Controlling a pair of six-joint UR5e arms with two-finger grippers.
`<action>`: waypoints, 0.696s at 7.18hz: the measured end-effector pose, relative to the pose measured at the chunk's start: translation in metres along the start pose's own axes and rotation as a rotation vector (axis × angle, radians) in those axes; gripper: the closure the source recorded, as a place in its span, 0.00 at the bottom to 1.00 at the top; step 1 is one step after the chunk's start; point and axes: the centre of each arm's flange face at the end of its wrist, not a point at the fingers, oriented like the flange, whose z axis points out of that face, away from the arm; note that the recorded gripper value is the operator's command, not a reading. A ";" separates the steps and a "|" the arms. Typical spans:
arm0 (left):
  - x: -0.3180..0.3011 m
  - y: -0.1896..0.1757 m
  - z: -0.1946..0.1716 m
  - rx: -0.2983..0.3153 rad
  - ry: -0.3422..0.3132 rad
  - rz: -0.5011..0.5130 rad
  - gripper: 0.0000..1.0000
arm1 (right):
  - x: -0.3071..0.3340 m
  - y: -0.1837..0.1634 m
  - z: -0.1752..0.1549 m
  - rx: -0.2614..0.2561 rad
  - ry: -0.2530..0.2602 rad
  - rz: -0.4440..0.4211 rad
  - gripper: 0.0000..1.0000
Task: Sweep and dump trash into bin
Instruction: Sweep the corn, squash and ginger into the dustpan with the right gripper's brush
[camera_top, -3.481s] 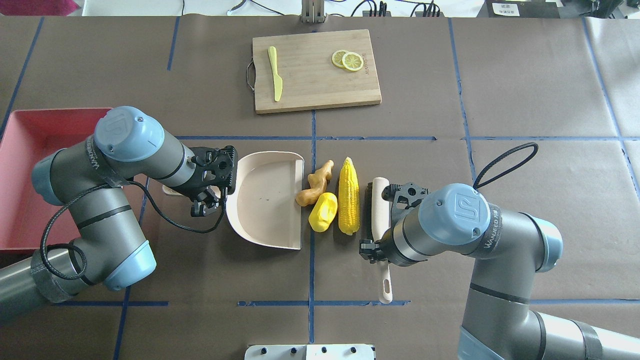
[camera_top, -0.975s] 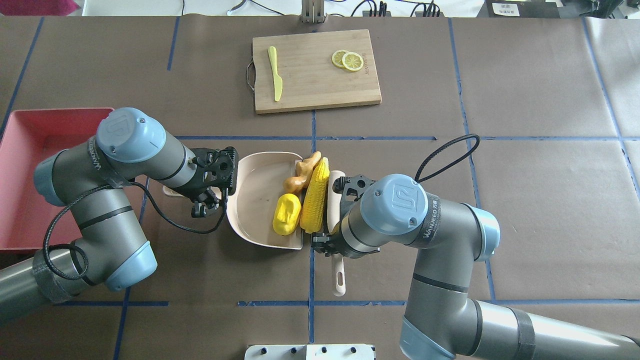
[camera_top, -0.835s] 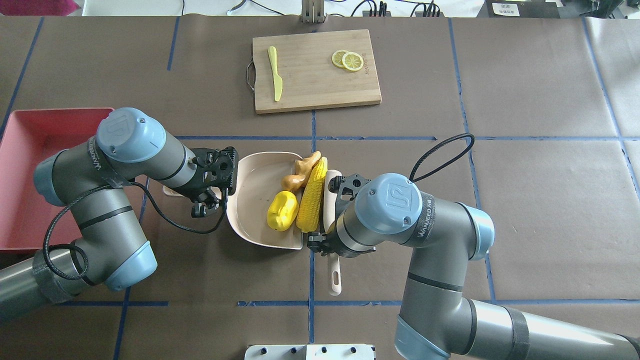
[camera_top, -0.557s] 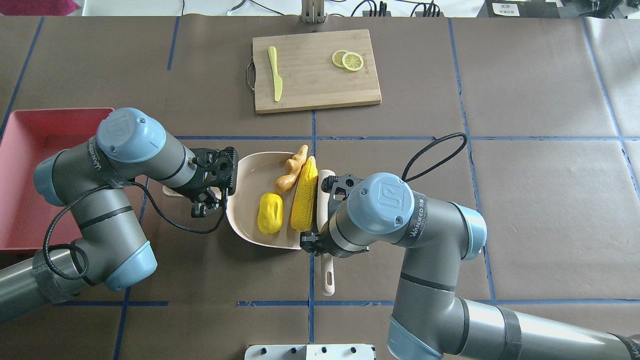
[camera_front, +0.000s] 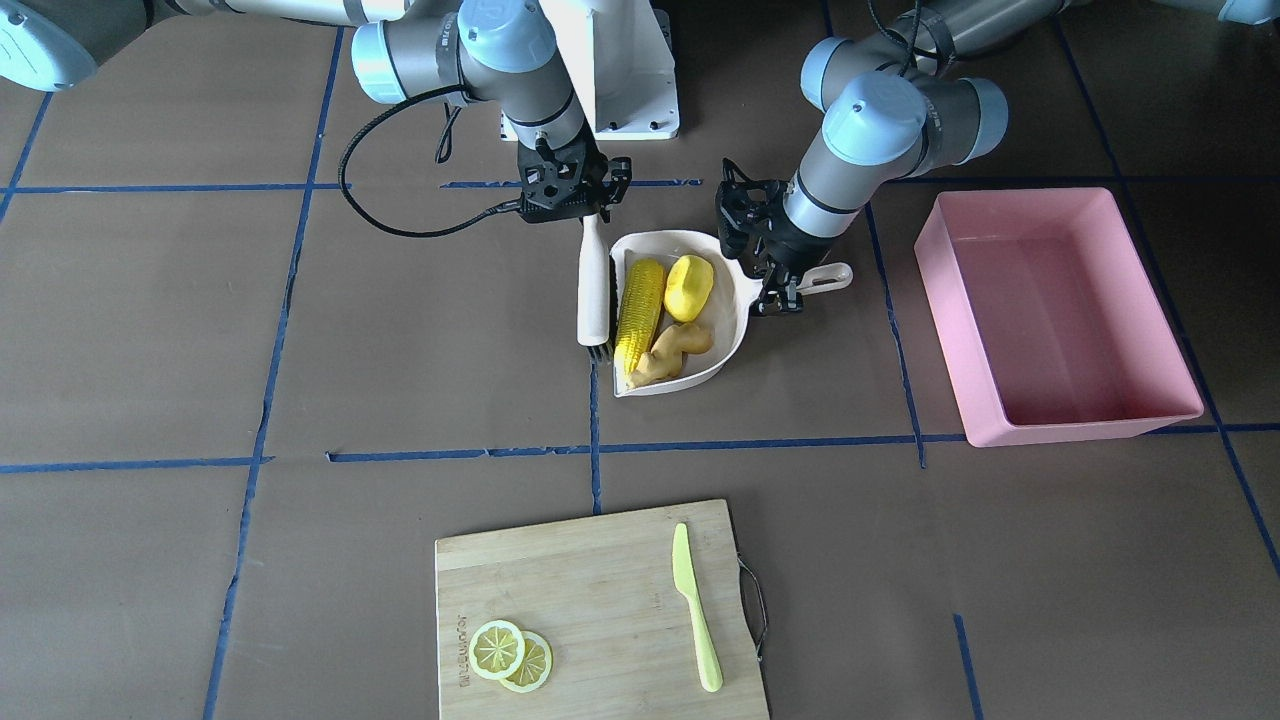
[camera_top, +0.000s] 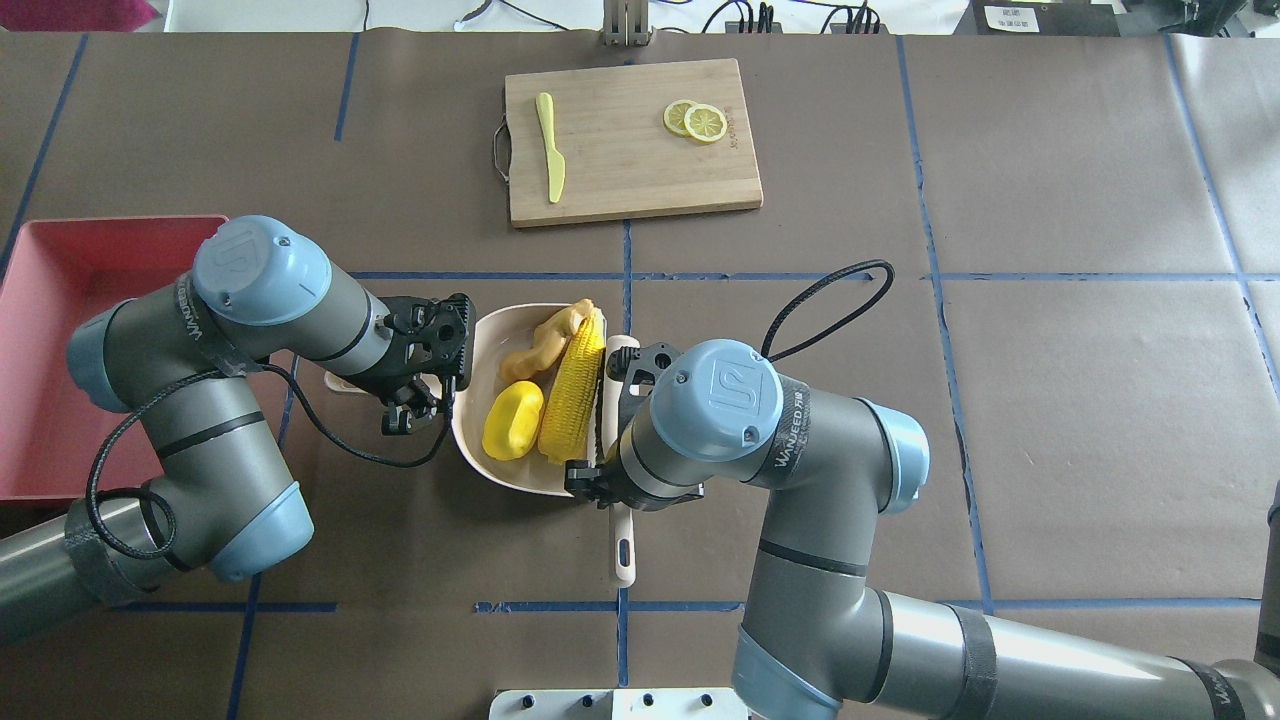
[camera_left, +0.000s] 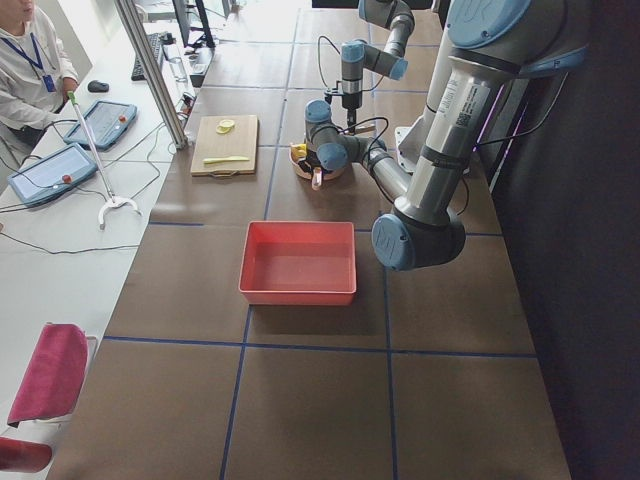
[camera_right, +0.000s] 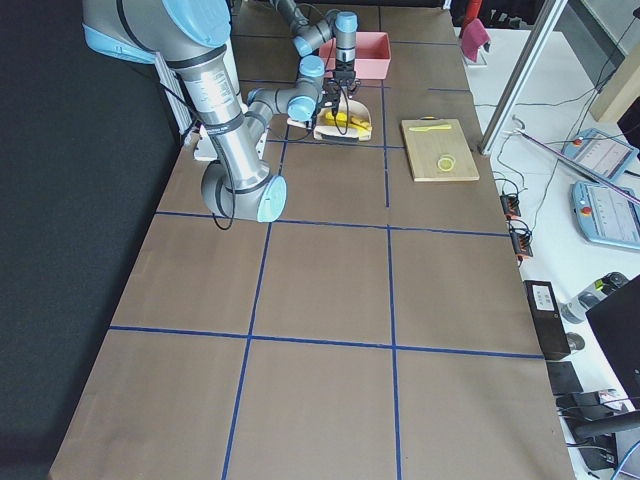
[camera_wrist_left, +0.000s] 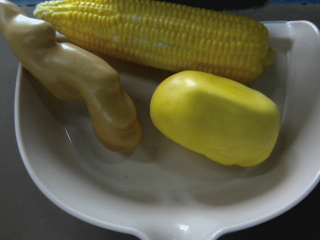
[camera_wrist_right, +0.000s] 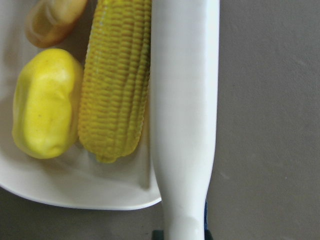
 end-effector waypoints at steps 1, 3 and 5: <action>0.000 0.000 0.000 0.000 0.000 0.000 1.00 | -0.008 -0.001 0.001 0.000 -0.003 -0.004 1.00; 0.000 0.000 0.001 -0.001 0.001 0.000 1.00 | -0.022 0.000 0.005 0.006 -0.006 -0.017 1.00; 0.000 0.000 0.001 -0.001 0.001 -0.001 1.00 | -0.032 0.004 0.010 0.039 -0.010 -0.035 1.00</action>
